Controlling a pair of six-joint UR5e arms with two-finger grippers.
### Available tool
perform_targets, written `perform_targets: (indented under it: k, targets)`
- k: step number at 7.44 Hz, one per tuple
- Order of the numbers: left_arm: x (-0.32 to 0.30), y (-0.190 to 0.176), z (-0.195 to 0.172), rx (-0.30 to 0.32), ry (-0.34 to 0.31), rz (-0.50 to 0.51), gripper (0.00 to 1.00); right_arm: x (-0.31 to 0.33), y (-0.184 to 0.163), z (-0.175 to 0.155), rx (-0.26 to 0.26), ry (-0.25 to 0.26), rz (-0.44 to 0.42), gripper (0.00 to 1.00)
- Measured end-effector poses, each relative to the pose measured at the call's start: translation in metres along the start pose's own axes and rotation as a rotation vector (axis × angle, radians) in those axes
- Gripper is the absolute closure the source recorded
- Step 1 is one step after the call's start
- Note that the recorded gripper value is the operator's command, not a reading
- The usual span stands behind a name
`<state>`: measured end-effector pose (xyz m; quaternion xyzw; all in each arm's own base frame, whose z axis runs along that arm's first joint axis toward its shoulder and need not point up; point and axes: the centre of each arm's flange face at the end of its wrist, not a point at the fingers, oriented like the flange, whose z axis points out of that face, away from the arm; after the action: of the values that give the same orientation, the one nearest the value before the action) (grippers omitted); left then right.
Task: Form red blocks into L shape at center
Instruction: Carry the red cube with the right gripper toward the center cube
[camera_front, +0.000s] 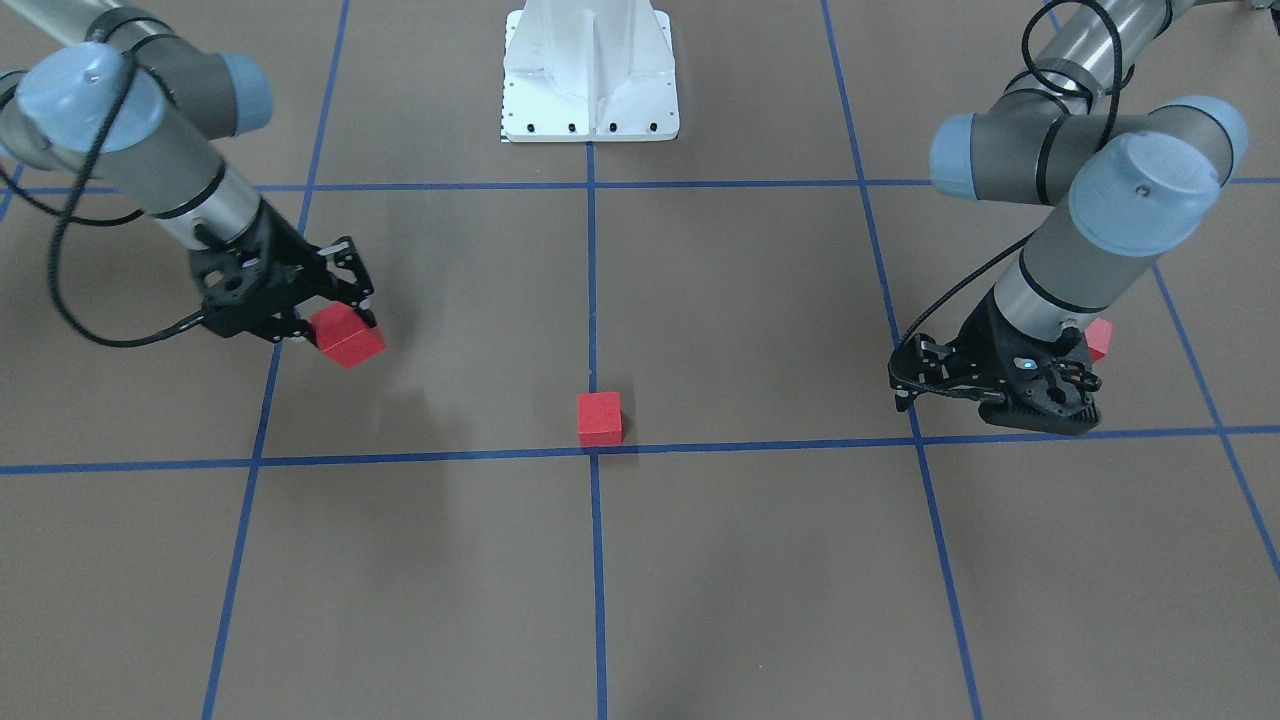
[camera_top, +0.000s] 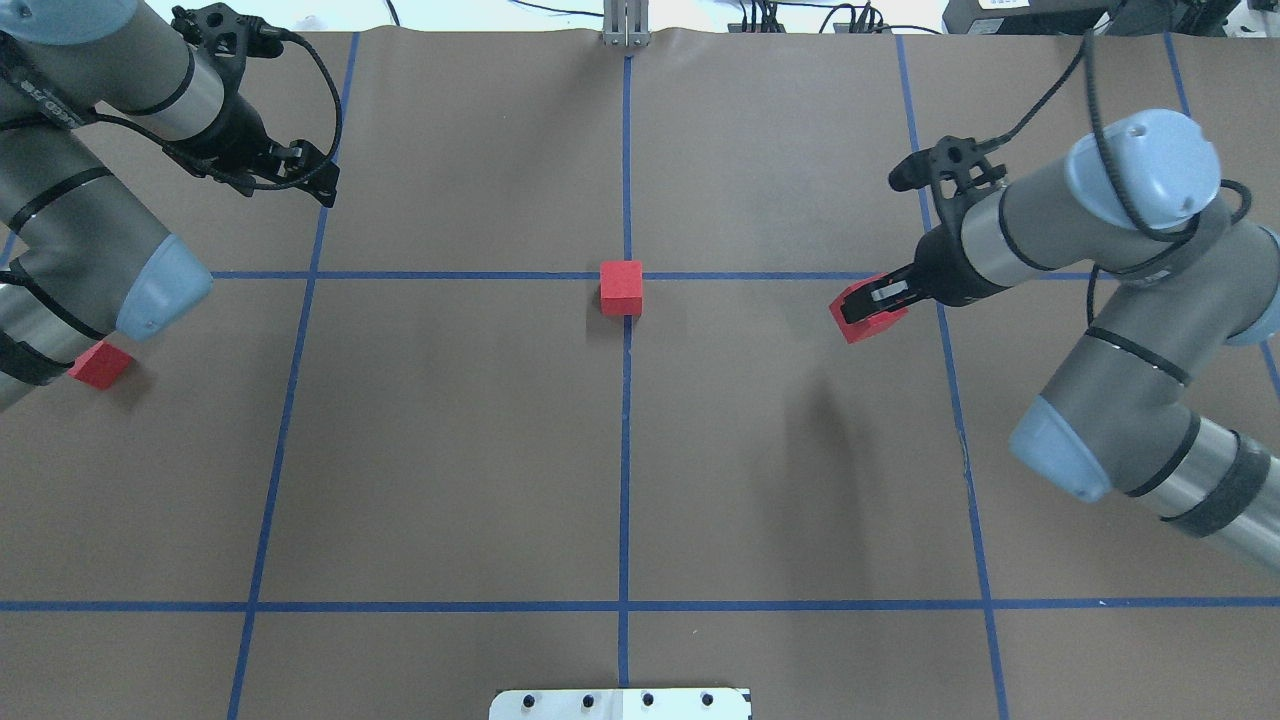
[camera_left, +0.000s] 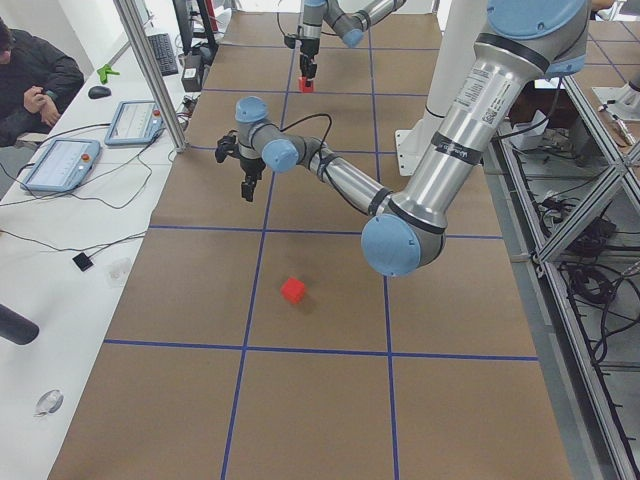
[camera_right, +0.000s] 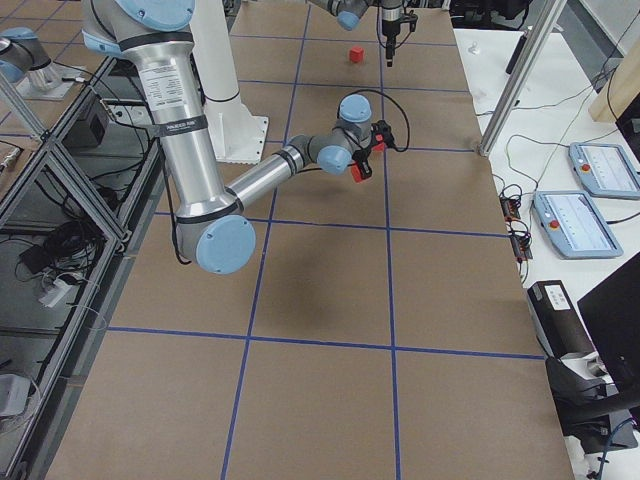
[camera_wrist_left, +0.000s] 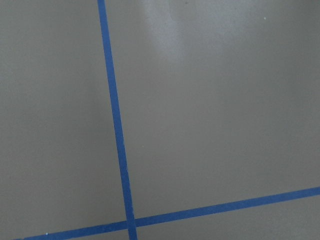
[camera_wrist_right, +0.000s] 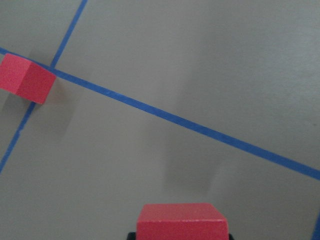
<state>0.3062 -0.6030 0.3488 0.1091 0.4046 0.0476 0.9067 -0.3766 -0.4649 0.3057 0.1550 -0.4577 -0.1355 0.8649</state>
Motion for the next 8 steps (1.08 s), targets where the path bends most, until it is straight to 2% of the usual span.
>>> perform_targets:
  k: [1, 3, 7, 8]
  targets:
    - [-0.002, 0.001, 0.001, -0.001, -0.002, 0.005, 0.00, -0.056, 0.001, 0.003, -0.027, 0.042, 0.028, 1.00]
    - [-0.006, 0.004, 0.003, 0.003, 0.000, 0.010, 0.00, -0.129, 0.009, 0.030, -0.042, 0.093, 0.080, 1.00]
    - [-0.012, 0.008, 0.007, 0.011, 0.003, 0.009, 0.00, -0.214, -0.018, 0.085, -0.023, 0.134, 0.185, 1.00]
    - [-0.012, 0.008, 0.007, 0.012, 0.002, 0.008, 0.00, -0.223, -0.026, 0.095, -0.017, 0.139, 0.237, 1.00]
